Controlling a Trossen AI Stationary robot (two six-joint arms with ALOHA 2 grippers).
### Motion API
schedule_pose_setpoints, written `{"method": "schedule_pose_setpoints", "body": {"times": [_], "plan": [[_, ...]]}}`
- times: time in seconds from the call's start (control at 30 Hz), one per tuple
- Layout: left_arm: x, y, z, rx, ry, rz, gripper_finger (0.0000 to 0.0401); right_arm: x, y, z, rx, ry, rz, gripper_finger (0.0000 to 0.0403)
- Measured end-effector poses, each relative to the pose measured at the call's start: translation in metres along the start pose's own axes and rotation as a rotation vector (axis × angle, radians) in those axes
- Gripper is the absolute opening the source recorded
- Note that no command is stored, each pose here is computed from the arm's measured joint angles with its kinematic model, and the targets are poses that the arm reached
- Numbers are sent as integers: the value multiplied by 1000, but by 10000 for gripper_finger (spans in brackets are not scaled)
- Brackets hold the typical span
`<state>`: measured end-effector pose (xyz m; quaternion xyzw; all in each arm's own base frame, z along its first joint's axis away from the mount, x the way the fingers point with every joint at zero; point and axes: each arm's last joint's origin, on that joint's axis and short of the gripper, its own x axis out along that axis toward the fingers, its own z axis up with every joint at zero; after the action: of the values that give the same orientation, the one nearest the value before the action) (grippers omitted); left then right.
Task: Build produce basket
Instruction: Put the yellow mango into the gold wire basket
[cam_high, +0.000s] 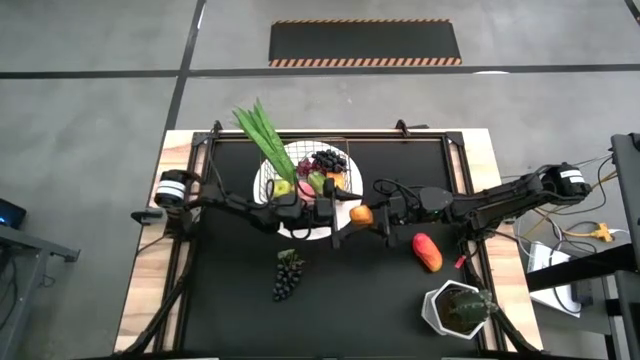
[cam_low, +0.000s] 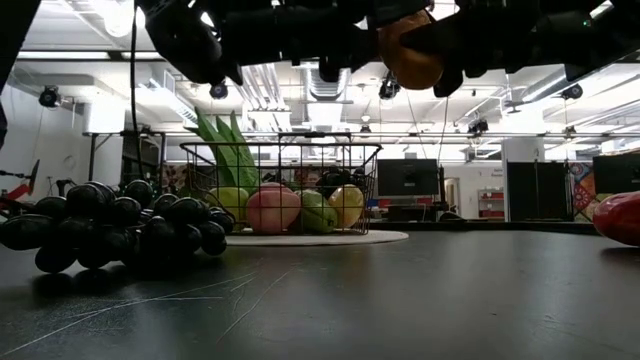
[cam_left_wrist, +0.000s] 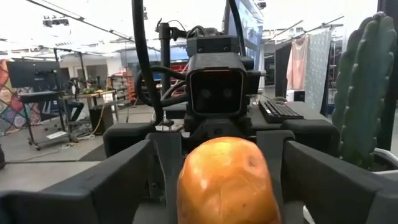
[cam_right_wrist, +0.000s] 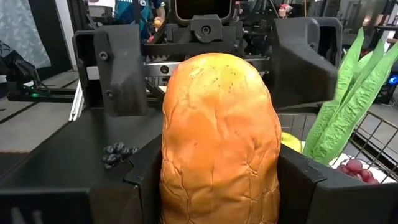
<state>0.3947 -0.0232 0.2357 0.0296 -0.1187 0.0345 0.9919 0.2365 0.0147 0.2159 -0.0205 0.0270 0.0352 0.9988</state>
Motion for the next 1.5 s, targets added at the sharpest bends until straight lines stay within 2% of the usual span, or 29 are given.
{"method": "schedule_pose_setpoints", "body": {"times": [0.23, 0.43, 0.6, 0.7, 0.87, 1.1, 1.2, 1.27, 1.37, 1.5], "plan": [[0, 0, -1, -25, 10, -1, 240, 0, 0, 0, 5, 2, -10, 210], [0, 0, -4, -49, 44, -2, 146, 1, -1, 2, 40, 0, -13, 280], [-2, 1, -2, -44, 91, 2, 145, -1, -1, 9, 40, -25, -30, 344], [-5, 3, 5, -28, 165, 46, 145, -6, -2, 16, 41, -10, -36, 364], [-20, 12, 24, 34, 352, 211, 145, -13, -2, 26, 77, 11, -36, 367], [-54, 36, 49, 191, 603, 560, 155, -17, -2, 27, 83, 23, -36, 368], [-66, 51, 43, 244, 705, 754, 156, -16, -2, 25, 83, 35, -36, 368], [-70, 63, 38, 254, 744, 831, 157, -15, -2, 23, 83, 46, -36, 368], [-69, 78, 29, 251, 773, 879, 158, -13, -2, 21, 84, 57, -36, 368], [-66, 92, 14, 240, 812, 889, 158, -12, -2, 19, 93, 67, -37, 368]]}}
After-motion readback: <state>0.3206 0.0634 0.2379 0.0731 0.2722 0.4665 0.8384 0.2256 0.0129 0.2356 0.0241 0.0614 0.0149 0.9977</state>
